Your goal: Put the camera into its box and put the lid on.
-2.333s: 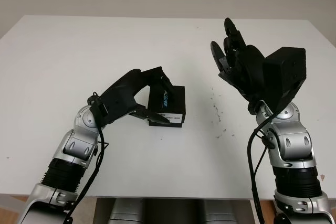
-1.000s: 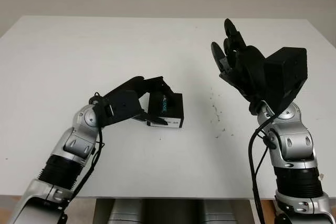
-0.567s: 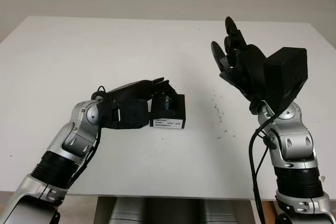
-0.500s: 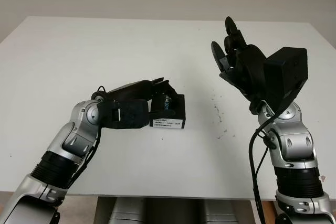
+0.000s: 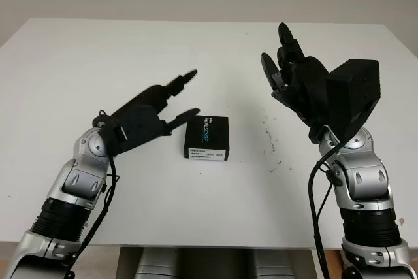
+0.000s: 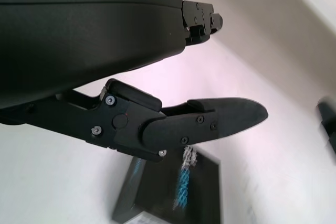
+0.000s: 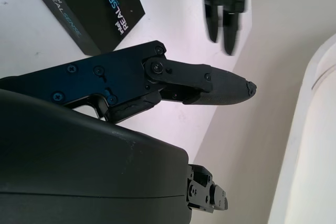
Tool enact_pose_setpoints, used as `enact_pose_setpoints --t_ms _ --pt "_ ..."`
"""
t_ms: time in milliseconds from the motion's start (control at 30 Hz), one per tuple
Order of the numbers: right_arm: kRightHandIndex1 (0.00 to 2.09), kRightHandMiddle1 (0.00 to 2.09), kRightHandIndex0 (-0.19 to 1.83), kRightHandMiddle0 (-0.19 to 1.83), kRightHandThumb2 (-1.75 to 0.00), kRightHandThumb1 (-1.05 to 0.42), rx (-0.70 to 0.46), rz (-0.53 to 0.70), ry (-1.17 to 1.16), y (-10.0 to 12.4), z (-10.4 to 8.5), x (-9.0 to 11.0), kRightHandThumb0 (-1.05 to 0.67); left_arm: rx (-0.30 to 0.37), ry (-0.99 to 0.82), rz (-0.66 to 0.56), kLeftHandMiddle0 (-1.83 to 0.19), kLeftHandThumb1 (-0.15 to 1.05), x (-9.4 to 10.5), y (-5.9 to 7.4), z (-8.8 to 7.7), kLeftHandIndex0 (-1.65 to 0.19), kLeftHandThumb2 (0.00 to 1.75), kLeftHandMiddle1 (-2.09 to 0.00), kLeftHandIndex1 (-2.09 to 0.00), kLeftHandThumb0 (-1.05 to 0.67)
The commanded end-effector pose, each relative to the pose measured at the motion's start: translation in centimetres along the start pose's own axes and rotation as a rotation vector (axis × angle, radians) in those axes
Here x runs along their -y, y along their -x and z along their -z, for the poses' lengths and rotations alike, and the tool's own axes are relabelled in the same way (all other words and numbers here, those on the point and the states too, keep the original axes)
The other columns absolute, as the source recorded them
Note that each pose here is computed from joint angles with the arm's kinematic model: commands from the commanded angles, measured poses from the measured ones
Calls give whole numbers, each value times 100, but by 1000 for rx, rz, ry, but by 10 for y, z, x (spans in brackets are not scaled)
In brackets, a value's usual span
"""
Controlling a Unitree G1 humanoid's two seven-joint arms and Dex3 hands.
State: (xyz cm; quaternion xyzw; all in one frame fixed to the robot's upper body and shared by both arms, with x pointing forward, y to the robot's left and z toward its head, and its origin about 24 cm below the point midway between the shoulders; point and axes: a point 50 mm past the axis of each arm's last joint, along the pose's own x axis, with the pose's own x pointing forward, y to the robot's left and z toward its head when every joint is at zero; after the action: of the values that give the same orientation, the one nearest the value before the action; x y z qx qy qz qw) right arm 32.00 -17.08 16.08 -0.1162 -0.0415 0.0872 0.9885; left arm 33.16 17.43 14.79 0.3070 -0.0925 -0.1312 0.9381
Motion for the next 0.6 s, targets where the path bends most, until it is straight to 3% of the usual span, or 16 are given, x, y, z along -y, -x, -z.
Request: enact_pose_setpoints --t_ms 0,200,567 --pt "0 1 -19 -18 -57 -105 -14 0 -14 0 3 -1 -67 14 102 -113 11 105 -11 0 -3 9 55 -6 -5 -72" --pt "0 4 -19 -18 -56 -105 -31 6 -32 -6 12 -6 -67 3 274 -292 18 105 -18 2 12 19 53 -3 0 -70" --pt "0 4 -19 -18 -60 -105 -57 27 -52 -17 22 -9 -66 18 434 -413 19 105 -18 10 38 19 57 0 0 -70"
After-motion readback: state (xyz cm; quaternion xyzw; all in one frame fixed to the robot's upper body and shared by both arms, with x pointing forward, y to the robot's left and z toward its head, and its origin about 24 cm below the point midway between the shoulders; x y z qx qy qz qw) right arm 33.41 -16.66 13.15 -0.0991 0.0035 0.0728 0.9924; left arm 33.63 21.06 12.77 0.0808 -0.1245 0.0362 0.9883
